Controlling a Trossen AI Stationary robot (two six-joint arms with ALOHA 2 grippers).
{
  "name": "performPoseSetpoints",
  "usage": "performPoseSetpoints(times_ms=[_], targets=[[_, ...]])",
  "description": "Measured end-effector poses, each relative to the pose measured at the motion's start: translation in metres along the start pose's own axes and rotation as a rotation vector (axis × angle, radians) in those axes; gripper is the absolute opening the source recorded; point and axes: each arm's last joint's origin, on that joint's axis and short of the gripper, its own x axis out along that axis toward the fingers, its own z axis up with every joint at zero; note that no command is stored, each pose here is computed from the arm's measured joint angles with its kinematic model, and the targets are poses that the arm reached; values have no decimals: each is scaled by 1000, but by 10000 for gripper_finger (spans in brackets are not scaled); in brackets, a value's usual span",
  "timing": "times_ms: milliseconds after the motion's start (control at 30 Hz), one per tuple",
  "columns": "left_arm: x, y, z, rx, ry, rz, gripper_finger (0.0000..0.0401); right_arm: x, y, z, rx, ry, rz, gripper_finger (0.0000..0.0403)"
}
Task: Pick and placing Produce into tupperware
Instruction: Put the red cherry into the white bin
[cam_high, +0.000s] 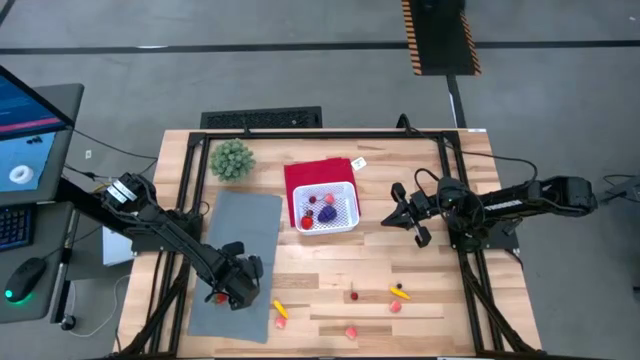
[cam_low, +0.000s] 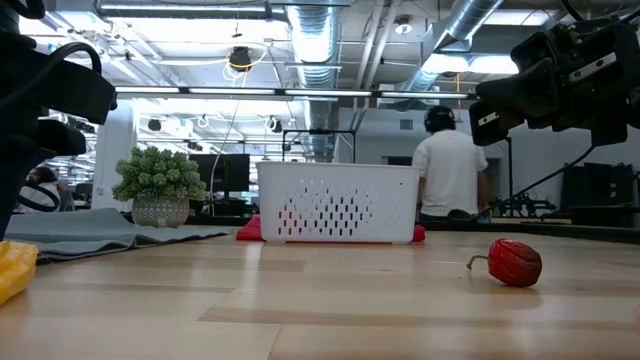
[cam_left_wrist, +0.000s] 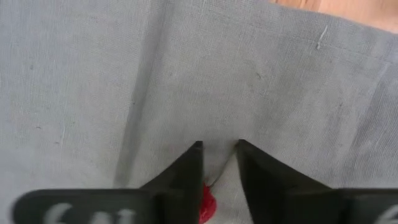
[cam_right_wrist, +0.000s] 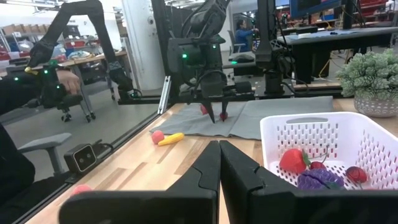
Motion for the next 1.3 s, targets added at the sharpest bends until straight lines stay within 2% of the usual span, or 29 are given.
performPoseSetpoints(times_ms=[200, 467, 633, 733, 833, 1033, 1167, 1300], targets=[[0, 0, 0, 22, -8, 6, 7, 0, 0, 0, 0, 0, 0, 32], [-7, -4, 4, 70, -11, -1, 2, 0, 0, 0, 0, 1, 0, 31], [-23, -7, 13, 115, -49, 66, 0, 0, 0, 0, 0, 1, 0, 33], [-36, -7, 19, 145, -149, 66, 0, 0, 0, 0, 0, 1, 0, 33], [-51, -3, 24, 161, -308, 32, 0, 0, 0, 0, 0, 0, 0, 31], [-87, 20, 21, 149, -610, -73, 0, 0, 0, 0, 0, 1, 3, 33], [-100, 43, 8, 149, -810, -103, 0, 0, 0, 0, 1, 1, 3, 32], [-99, 74, -10, 90, -979, -151, 0, 0, 0, 0, 1, 1, 3, 32]])
